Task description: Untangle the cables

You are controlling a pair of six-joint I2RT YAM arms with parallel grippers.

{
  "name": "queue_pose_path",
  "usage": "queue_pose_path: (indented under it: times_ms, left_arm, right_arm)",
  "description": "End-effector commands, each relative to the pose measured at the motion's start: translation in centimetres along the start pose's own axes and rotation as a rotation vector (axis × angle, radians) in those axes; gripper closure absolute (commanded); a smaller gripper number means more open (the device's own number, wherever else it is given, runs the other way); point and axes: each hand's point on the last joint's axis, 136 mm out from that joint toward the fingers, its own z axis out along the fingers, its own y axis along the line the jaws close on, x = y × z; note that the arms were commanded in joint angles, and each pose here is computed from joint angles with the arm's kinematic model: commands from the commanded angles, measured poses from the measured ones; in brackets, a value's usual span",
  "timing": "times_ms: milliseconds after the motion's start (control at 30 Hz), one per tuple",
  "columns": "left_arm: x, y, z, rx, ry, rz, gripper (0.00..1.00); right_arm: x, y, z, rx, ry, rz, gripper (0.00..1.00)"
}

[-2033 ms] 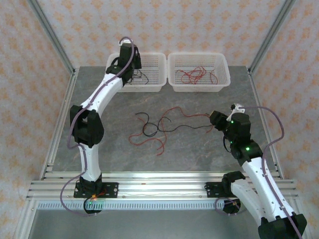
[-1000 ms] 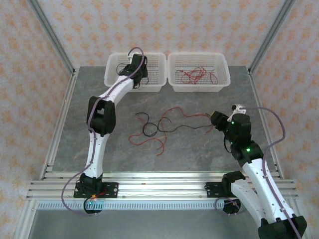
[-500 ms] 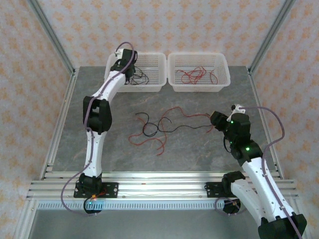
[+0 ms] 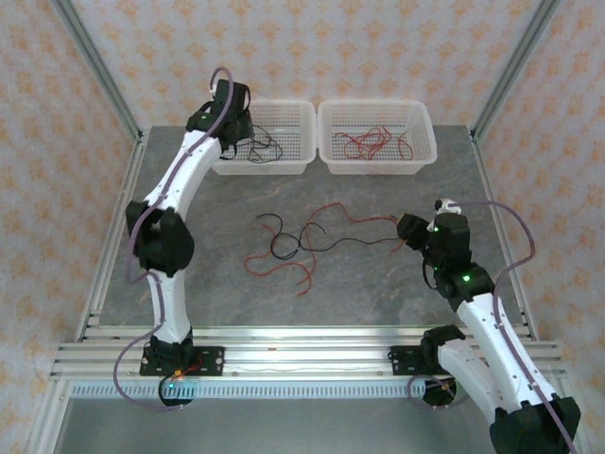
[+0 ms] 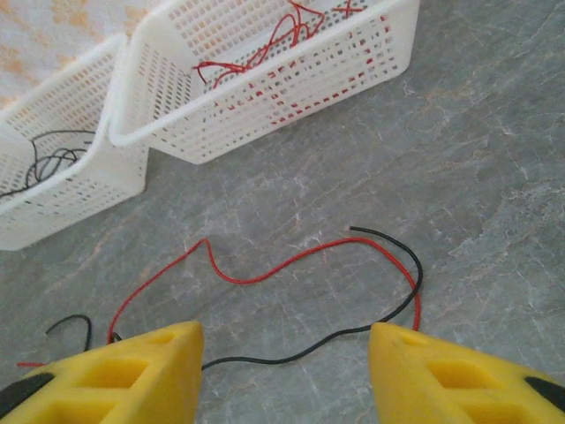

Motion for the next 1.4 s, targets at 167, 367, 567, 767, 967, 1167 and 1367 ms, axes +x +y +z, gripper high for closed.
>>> queue_pose_path:
  times_ms: [167, 367, 567, 767, 967, 1167, 1367]
  left_arm:
    - [6.9, -2.0, -7.7, 0.095, 0.046, 0.065, 0.98]
    - [6.9, -1.9, -14.3, 0.250, -0.123, -0.071, 0.81]
    - [9.0, 0.6, -16.8, 0.266, -0.141, -0.129, 0.77]
    - [11.9, 2.5, -17.1, 0.251, -0.122, -0.151, 0.77]
    - [13.7, 4.2, -17.3, 0.234, -0.121, -0.169, 0.76]
    - [14.0, 4.9, -18.0, 0.230, -0.134, -0.170, 0.76]
    - [14.3, 4.7, -17.9, 0.240, -0.125, -0.165, 0.75]
  right_arm:
    - [0.1, 1.5, -0.1, -0.042, 0.091, -0.033, 0.48]
    - [3.0, 4.4, 0.7, -0.144, 0.216, -0.035, 0.48]
    - [7.3, 9.6, 1.9, -0.216, 0.310, -0.111, 0.49]
    - [11.5, 16.1, 2.9, -0.261, 0.389, -0.263, 0.53]
    - [14.4, 19.5, 5.2, -0.252, 0.460, -0.353, 0.60]
    - [16.1, 19.7, 8.6, -0.176, 0.484, -0.425, 0.63]
    - [17.6, 18.7, 12.5, -0.043, 0.486, -0.528, 0.67]
